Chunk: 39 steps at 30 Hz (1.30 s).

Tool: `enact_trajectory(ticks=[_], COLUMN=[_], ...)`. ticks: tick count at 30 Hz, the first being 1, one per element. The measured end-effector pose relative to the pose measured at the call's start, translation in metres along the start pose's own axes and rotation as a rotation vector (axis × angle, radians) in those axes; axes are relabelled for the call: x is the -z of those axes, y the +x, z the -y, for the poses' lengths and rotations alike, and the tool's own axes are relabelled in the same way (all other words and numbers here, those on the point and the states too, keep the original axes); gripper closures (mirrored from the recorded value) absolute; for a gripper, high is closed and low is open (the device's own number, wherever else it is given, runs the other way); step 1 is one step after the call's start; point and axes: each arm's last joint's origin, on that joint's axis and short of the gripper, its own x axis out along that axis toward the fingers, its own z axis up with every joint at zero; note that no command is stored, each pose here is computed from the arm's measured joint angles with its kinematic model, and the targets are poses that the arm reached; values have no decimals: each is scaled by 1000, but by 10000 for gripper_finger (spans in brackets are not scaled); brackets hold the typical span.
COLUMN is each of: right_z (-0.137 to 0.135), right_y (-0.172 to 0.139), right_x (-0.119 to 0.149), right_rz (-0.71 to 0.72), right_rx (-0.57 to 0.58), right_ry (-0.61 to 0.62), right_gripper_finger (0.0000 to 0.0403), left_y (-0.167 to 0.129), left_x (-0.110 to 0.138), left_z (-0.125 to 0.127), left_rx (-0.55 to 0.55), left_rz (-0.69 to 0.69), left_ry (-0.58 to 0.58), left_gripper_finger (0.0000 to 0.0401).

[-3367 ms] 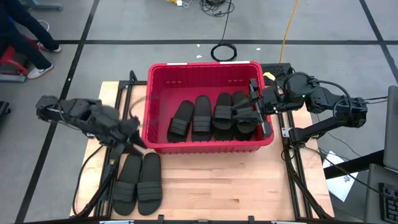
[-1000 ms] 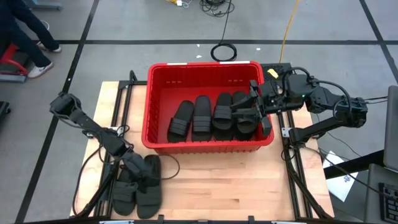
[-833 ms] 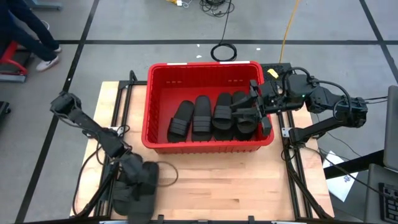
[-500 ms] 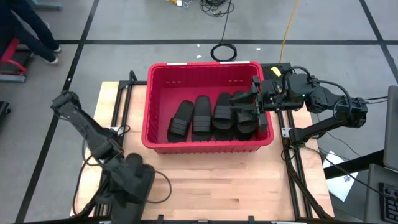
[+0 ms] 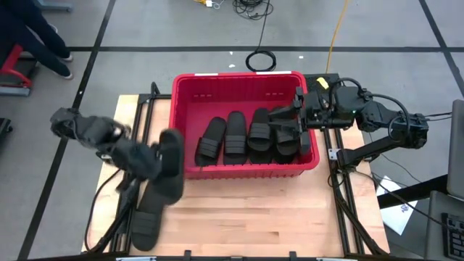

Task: Pick and place slides into bin
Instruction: Put the black slide into the red bin

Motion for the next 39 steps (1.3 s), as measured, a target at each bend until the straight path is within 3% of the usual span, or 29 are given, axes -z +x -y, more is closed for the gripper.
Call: enact_trajectory(ticks=[4, 9, 12, 17, 23, 25, 31, 39], right_z=[-2, -1, 1, 7, 15, 17, 19, 19], right_y=[0, 0, 1, -8, -11, -12, -11, -12], right_x=[0, 2, 7, 8, 14, 16, 20, 22], right_rz=[-11, -20, -68, -108, -184, -208, -242, -255], right_rx=[-76, -34, -11, 12, 53, 92, 146, 155], right_ry=[-62, -115, -161, -180, -180, -178, -128, -88], right_gripper_finger=[280, 280, 280, 292, 385, 394, 400, 402], left_y=[-27, -53, -56, -36, -7, -7, -15, 14], left_x=[-7, -15, -23, -42, -69, -73, -67, -48], left_z=[-28, -68, -100, -151, -205, -222, -272, -319], left_rx=[-138, -323, -363, -238, -134, -121, -138, 1], left_rz=[106, 209, 240, 241, 167, 149, 122, 165], left_ry=[-68, -147, -195, -214, -88, -58, -41, -119], left_gripper_finger=[400, 400, 400, 400, 400, 400, 400, 401])
